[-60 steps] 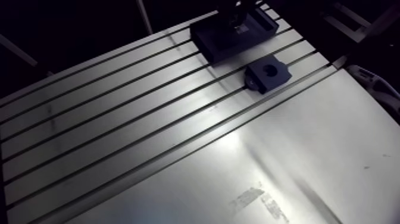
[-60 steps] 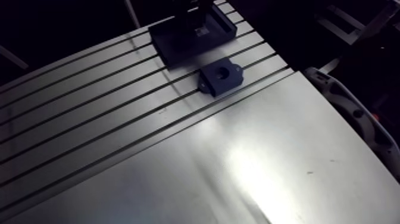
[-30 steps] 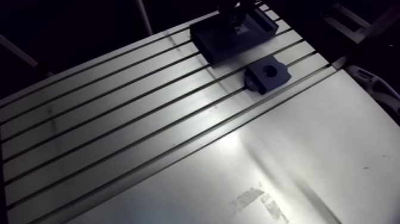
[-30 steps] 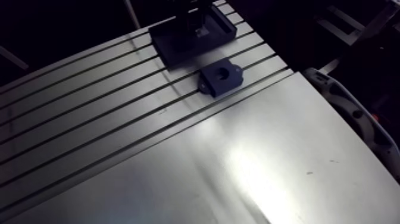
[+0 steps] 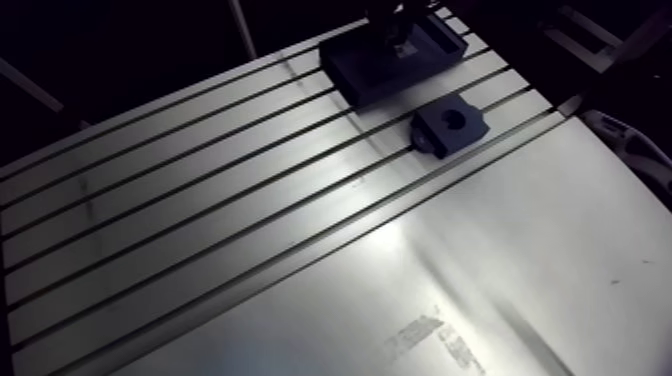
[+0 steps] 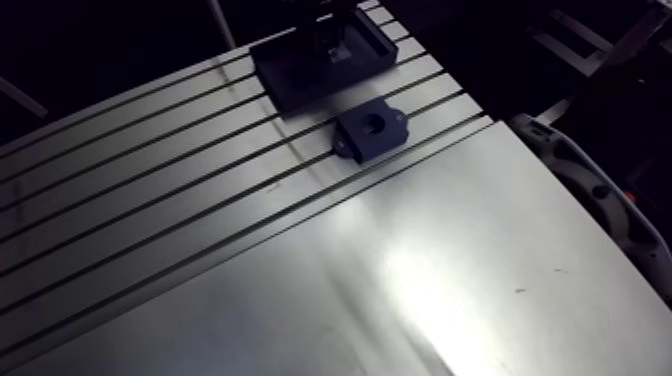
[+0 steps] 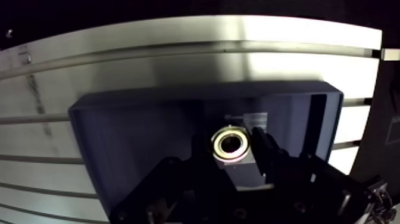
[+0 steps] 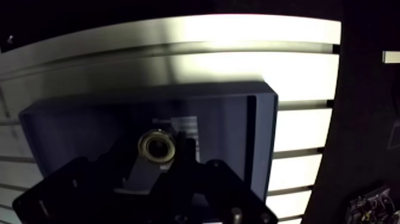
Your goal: Pick up the bearing and press it into the housing until flush.
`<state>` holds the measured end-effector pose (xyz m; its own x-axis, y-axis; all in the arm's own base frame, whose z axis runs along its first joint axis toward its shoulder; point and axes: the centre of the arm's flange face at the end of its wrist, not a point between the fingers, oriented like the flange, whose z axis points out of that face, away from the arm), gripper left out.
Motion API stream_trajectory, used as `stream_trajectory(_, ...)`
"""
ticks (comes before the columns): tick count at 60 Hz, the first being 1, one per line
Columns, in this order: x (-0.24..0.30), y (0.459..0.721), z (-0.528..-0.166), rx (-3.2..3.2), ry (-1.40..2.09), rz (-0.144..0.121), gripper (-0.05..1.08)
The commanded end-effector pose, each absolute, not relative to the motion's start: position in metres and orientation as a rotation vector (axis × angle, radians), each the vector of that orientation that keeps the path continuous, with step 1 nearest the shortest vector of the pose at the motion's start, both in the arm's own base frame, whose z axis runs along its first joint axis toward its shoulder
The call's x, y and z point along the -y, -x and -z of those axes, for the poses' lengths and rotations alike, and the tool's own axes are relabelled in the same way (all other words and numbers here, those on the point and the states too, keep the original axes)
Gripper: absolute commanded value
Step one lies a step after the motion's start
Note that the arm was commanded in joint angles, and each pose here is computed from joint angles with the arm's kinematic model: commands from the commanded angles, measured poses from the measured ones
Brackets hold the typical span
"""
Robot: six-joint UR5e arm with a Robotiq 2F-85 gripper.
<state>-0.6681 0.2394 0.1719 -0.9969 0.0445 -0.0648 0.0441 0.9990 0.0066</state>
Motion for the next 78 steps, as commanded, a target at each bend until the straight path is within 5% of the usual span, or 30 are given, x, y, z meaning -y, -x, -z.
stream_trajectory(1,-0.24,0.668,-0.174,-3.078,-0.068,-0.012,0.56)
stream_trajectory(13,-0.24,0.668,-0.177,-3.08,-0.07,-0.016,0.57)
stream_trajectory(21,-0.244,0.665,-0.18,-3.069,-0.072,-0.055,0.58)
stream_trajectory(52,-0.236,0.652,-0.214,-3.094,-0.067,-0.07,0.59)
stream_trajectory(78,-0.219,0.609,-0.24,-3.091,-0.061,-0.064,0.62)
